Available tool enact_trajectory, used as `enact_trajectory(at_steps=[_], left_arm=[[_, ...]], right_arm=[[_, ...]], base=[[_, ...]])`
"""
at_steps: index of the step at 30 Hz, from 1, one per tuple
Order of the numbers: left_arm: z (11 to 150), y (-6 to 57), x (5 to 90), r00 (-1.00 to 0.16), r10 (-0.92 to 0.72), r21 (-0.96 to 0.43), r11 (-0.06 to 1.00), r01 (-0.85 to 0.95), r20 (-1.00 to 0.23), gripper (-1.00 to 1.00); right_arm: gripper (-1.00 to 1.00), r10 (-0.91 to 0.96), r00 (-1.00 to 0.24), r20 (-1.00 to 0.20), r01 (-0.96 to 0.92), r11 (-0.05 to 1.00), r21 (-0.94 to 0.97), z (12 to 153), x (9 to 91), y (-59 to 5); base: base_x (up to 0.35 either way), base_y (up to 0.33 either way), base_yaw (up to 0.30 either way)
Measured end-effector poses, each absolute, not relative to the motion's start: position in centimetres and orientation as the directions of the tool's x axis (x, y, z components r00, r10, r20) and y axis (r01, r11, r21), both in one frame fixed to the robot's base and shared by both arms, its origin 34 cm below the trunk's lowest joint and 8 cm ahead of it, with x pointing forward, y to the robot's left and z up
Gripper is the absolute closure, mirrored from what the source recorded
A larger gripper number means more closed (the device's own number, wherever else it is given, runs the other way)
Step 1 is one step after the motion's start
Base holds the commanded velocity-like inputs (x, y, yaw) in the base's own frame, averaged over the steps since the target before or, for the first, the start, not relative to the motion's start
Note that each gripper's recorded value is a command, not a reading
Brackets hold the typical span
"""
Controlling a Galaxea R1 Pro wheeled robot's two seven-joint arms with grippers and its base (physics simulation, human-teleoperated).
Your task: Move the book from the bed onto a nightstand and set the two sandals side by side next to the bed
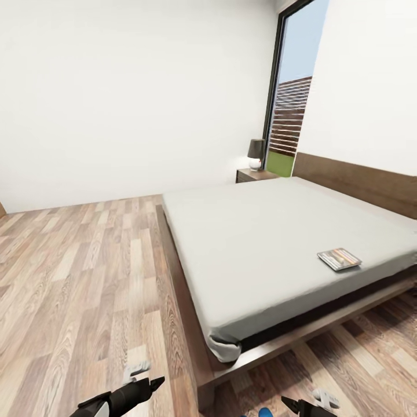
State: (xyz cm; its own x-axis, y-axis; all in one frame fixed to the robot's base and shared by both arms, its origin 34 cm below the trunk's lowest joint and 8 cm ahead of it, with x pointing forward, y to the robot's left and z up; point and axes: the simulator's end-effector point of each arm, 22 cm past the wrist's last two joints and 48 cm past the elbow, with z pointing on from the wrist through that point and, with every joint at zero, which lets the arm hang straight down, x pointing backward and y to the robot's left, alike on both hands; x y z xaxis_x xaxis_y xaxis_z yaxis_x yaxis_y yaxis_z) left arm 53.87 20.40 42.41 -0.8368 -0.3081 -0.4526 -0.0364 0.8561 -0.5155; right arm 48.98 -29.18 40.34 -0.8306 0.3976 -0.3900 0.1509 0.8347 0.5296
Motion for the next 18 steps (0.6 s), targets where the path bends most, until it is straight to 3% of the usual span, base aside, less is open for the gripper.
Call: enact_trajectory(at_steps=[13, 18], left_arm=[[42.9, 21.0, 54.9, -0.796, -0.305, -0.489, 0.872, -0.013, -0.522, -1.00], [41.5, 21.2, 54.3, -0.806, -0.283, -0.418, 0.907, -0.049, -0.520, -1.00]], right_arm=[[-1.00, 0.395, -0.832, -0.390, 0.151, 0.837, 0.526, 40.3, 48.9, -29.2], [-1.00, 0.394, -0.833, -0.389, 0.153, 0.839, 0.522, 40.2, 48.9, -29.2]], base=[[0.000, 0.000, -0.272], [0.000, 0.000, -0.249]])
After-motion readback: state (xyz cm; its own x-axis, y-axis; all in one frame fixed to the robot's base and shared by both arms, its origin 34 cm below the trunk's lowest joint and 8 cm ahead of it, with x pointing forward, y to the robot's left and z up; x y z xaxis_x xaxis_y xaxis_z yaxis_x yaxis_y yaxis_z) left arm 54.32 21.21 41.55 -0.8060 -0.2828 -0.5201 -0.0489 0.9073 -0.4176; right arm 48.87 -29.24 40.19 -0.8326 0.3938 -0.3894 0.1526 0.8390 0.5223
